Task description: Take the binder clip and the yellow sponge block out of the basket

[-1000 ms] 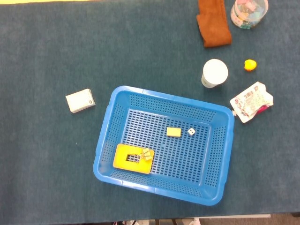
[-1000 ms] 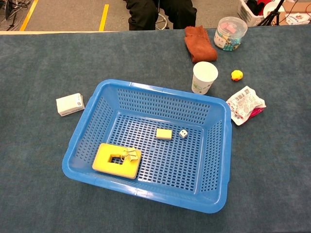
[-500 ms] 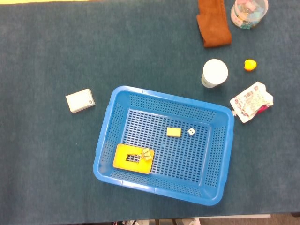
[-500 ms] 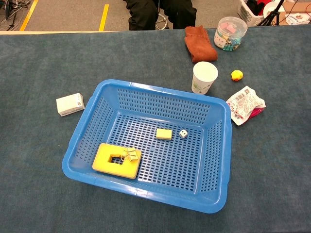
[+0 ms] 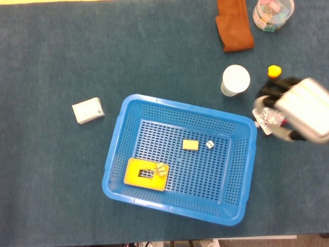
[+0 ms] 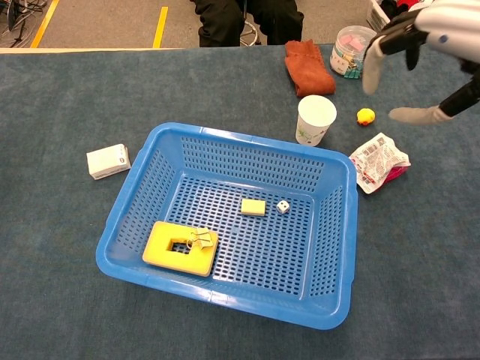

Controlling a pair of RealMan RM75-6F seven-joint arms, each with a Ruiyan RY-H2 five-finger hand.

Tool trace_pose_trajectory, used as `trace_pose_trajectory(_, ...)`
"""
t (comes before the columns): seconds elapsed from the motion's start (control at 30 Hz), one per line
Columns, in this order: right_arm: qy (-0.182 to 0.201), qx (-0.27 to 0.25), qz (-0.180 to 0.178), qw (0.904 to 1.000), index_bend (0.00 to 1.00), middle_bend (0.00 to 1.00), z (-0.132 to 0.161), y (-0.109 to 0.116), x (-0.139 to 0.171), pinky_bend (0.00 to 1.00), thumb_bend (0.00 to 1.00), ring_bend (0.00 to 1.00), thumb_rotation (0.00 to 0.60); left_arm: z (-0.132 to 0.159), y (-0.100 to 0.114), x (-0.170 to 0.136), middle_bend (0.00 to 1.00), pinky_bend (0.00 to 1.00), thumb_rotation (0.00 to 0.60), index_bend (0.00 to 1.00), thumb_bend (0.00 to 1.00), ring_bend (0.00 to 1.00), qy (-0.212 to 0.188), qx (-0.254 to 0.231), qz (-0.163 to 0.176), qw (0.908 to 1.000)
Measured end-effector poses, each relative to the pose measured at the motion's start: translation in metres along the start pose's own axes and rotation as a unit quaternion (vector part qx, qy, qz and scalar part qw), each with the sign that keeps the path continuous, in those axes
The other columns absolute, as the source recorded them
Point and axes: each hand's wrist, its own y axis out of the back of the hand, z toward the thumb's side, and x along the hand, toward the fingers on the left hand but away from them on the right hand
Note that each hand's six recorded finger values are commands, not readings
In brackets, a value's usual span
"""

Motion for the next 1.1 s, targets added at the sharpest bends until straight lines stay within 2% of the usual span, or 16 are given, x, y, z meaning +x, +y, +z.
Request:
trace_pose_trajectory(0.2,0.087,0.006,0.056,0.9946,0.45,0.37,0.045,-0.016,-0.032,0.44,0.14,0.27,0.600,-0.002,0.003,-0.004,0.22,0.12,0.600,0.28,0.17,0.13,0.008,-0.003,0.007,0.9999)
trace_pose_trajectory(0.37,0.142,0.015,0.073,0.9870,0.45,0.37,0.078,-0.029,-0.057,0.44,0.09,0.27,0.600,-0.002,0.006,-0.009,0.22,0.12,0.600,0.28,0.17,0.13,0.011,-0.006,0.013,0.9998)
trace_pose_trajectory(0.77,0.183,0.045,0.094,0.9777,0.45,0.36,0.124,-0.075,-0.104,0.44,0.09,0.27,0.600,-0.005,0.008,-0.013,0.22,0.12,0.600,0.28,0.17,0.13,0.013,-0.007,0.012,0.9998)
trace_pose_trajectory(1.1,0.197,0.080,0.112,0.9706,0.45,0.36,0.158,-0.110,-0.123,0.44,0.09,0.26,0.600,-0.012,0.010,-0.018,0.21,0.12,0.600,0.28,0.17,0.13,0.021,-0.007,0.014,0.9996)
